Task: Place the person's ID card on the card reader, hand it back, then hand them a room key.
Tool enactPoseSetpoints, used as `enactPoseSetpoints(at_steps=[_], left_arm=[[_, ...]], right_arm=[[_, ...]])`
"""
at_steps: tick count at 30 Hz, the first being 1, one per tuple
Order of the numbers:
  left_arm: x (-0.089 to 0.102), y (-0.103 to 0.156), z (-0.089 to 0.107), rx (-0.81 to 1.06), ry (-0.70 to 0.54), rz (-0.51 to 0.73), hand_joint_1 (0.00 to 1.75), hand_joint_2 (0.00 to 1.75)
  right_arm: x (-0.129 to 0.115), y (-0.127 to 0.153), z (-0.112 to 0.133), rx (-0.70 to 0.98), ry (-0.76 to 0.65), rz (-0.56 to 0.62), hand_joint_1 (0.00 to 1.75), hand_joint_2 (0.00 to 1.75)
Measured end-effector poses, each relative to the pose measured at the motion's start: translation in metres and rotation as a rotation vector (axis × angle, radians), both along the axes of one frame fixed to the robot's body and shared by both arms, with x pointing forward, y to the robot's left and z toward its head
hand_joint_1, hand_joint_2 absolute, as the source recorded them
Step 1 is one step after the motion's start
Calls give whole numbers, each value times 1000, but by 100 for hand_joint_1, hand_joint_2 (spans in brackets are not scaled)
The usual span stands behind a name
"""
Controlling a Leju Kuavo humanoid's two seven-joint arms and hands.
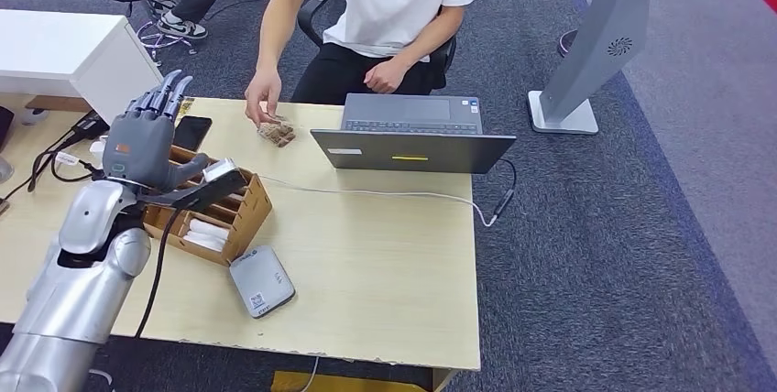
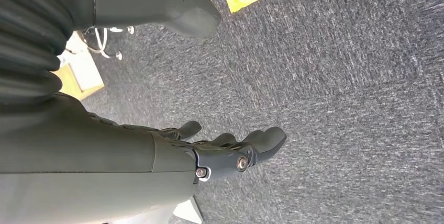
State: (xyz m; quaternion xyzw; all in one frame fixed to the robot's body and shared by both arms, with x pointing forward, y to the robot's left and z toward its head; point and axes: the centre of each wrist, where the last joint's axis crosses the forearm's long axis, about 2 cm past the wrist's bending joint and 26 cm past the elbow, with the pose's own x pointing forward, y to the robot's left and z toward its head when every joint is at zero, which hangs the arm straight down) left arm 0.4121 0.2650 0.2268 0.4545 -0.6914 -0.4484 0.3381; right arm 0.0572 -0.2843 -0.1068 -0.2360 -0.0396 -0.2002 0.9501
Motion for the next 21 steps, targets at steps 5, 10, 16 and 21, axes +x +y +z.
enactPoseSetpoints(at_steps=[5,10,16,21], left_arm=[[-26,-9,-13,-9,-20,-51,0,175],[-40,-11,-17,-17,-24,-72,0,175],[-42,-9,-16,-6,41,-93,0,175],[-41,-5,-17,6,101,-112,0,175]], right_arm=[[-1,0,0,1,1,-10,0,175],[-1,0,0,0,1,-10,0,175],[-1,0,0,0,3,-7,0,175],[-1,0,0,-1,4,-2,0,175]])
